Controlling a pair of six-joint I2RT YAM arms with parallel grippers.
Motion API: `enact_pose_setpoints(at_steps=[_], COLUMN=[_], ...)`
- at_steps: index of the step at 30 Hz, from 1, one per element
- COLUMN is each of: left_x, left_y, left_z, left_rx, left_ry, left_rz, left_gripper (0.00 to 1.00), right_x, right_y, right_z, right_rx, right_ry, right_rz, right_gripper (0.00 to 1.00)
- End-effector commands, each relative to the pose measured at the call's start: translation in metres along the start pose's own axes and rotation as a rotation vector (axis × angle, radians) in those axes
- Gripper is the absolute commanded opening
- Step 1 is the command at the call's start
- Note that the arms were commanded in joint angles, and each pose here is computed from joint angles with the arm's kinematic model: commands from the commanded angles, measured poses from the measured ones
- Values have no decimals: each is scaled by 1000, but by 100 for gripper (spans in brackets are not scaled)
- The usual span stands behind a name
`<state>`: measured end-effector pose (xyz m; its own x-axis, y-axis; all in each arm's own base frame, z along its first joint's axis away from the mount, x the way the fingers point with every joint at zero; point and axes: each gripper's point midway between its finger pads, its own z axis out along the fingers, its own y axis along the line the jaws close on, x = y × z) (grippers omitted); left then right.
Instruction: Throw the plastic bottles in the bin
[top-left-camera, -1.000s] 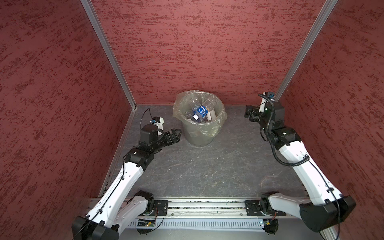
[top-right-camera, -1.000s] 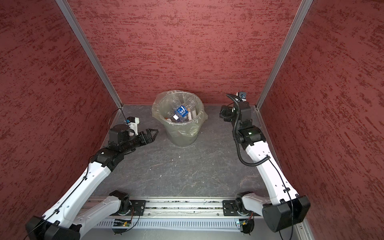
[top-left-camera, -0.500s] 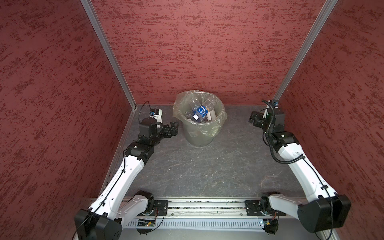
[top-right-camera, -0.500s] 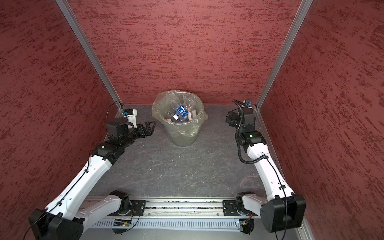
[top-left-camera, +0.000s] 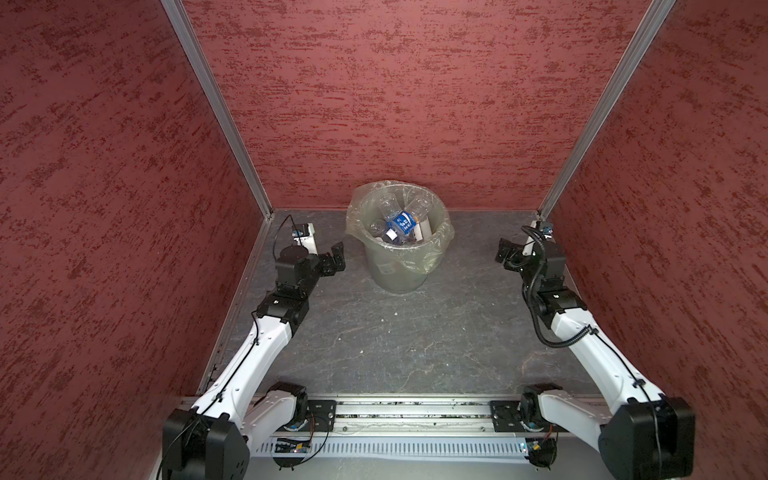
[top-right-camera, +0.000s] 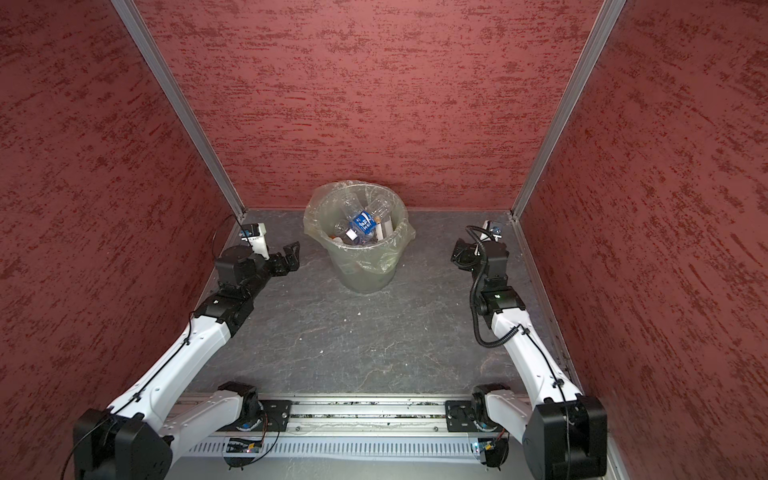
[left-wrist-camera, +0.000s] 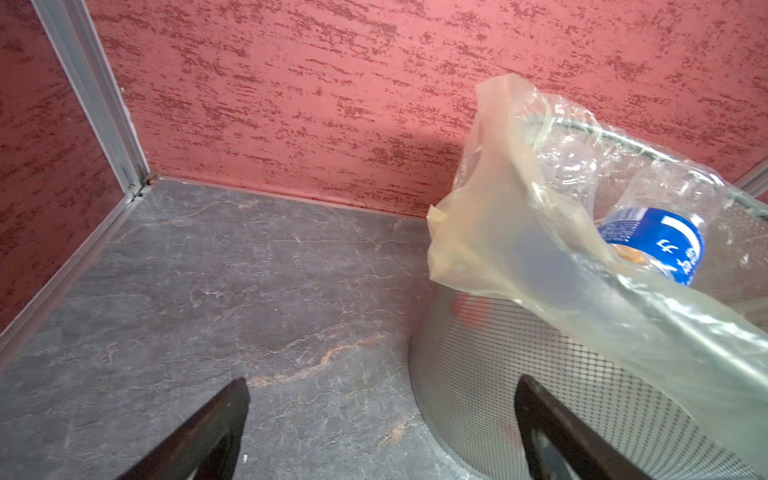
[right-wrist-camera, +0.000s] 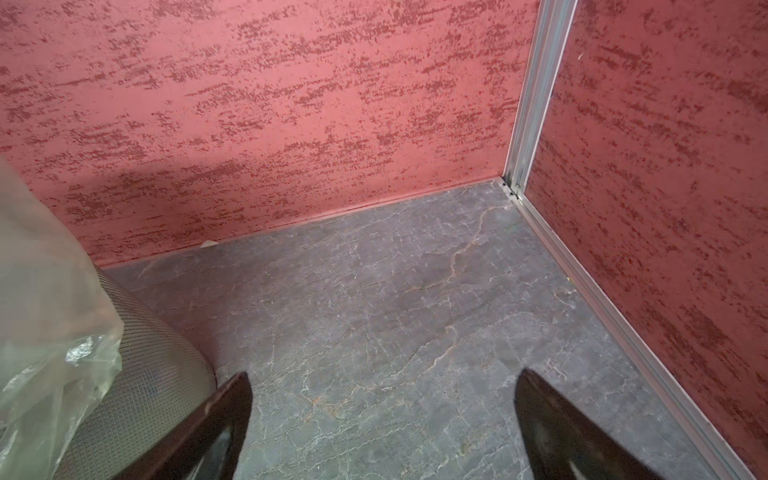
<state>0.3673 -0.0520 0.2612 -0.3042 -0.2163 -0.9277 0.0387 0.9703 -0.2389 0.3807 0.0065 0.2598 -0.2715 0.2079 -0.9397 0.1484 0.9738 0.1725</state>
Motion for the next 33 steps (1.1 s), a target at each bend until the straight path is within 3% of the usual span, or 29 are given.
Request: enact_pose_setpoints(at_steps=[1,13,23,33], left_x=[-11,-23,31,82], left_y=[12,47,73,93], left_z=[-1,-12,-1,16], left_rx=[-28,-76,-122,-174], left_ry=[-56,-200,-213,-140], left_rz=[17,73,62,78], left_gripper=[99,99,100,99], right_x=[-32,-28,-12,-11], right_y=[12,14,10,10], right_z=[-10,0,8,5], right_rx=[-70,-75,-62,-72], right_ry=[-128,-118,-127,-181], right_rz=[-2,-12,-49,-78], right_gripper=[99,99,99,96])
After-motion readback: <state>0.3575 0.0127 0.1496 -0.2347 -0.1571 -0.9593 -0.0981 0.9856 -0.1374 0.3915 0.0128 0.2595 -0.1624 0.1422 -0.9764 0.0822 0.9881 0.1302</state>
